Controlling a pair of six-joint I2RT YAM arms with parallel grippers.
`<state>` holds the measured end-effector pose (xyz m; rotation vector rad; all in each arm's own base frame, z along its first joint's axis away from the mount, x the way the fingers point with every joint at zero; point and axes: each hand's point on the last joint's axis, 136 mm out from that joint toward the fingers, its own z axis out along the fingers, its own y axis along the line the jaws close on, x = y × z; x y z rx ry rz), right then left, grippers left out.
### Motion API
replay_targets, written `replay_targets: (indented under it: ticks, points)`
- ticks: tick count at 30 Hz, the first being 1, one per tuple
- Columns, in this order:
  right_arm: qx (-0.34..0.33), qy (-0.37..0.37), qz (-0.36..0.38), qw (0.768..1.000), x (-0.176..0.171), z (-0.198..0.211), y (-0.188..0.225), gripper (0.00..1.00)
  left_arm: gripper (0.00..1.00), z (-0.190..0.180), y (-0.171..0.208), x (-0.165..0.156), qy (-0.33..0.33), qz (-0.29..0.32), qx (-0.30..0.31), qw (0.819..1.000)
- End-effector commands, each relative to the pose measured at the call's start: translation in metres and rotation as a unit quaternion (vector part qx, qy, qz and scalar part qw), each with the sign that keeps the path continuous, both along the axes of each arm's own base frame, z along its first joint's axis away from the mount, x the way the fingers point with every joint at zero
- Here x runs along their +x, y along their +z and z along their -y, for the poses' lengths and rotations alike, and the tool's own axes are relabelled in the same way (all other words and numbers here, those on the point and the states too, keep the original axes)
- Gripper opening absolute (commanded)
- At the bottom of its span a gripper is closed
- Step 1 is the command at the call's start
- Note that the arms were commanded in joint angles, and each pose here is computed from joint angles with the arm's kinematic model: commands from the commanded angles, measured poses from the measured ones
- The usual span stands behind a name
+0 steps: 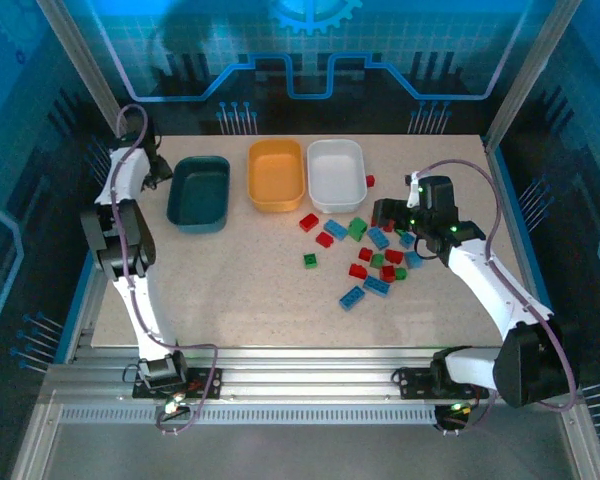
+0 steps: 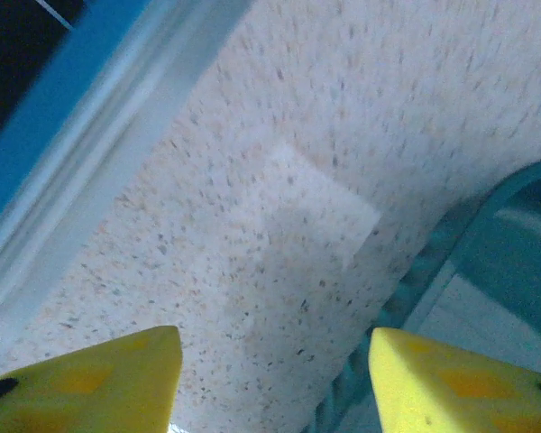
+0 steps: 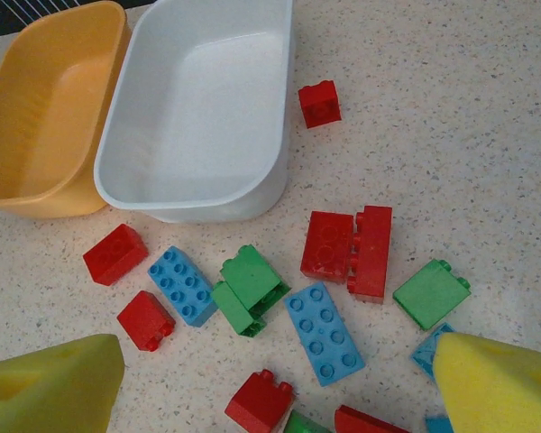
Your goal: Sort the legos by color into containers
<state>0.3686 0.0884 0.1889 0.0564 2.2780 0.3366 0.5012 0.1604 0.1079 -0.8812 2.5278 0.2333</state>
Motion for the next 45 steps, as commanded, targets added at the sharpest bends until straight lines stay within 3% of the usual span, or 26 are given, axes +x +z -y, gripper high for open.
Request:
replay_targets:
  ticks: [1, 7, 10, 13, 18, 24, 29, 35, 40, 45]
  points:
    - [-0.002, 0.02, 0.0, 1.0, 0.001, -0.01, 0.001, 0.9, 0.53, 0.035, -0.023, 0.004, -0.063, -0.011, -0.039, 0.997]
    - [-0.003, 0.023, -0.005, 1.0, 0.002, -0.013, -0.002, 0.9, 0.53, 0.048, -0.019, 0.0, -0.105, 0.027, -0.051, 0.993]
    - [-0.004, 0.027, -0.006, 1.0, 0.002, -0.015, -0.003, 0.9, 0.46, 0.047, -0.033, -0.002, -0.108, 0.003, -0.051, 0.993]
    - [-0.009, 0.029, -0.006, 1.0, 0.001, -0.016, -0.002, 0.9, 0.45, 0.049, -0.042, -0.002, -0.107, -0.002, -0.058, 0.993]
    - [-0.011, 0.029, -0.007, 0.999, 0.003, -0.016, -0.003, 0.9, 0.47, 0.062, -0.027, 0.0, -0.102, 0.034, -0.096, 0.99]
    - [-0.01, 0.041, -0.028, 0.999, 0.015, -0.024, -0.015, 0.91, 0.6, 0.078, 0.01, -0.003, -0.133, 0.083, -0.118, 0.981]
    - [-0.016, 0.048, -0.036, 0.998, 0.014, -0.027, -0.021, 0.9, 0.6, 0.105, -0.001, 0.007, -0.181, 0.084, -0.181, 0.963]
    - [-0.026, 0.046, -0.031, 0.998, 0.01, -0.024, -0.016, 0.91, 0.5, 0.102, -0.034, 0.012, -0.175, 0.05, -0.182, 0.966]
    - [-0.029, 0.048, -0.035, 0.998, 0.012, -0.025, -0.019, 0.9, 0.3, 0.099, -0.032, 0.017, -0.174, 0.051, -0.164, 0.97]
    - [-0.034, 0.051, -0.038, 0.997, 0.012, -0.027, -0.021, 0.9, 0.19, 0.106, -0.022, 0.026, -0.189, 0.051, -0.113, 0.974]
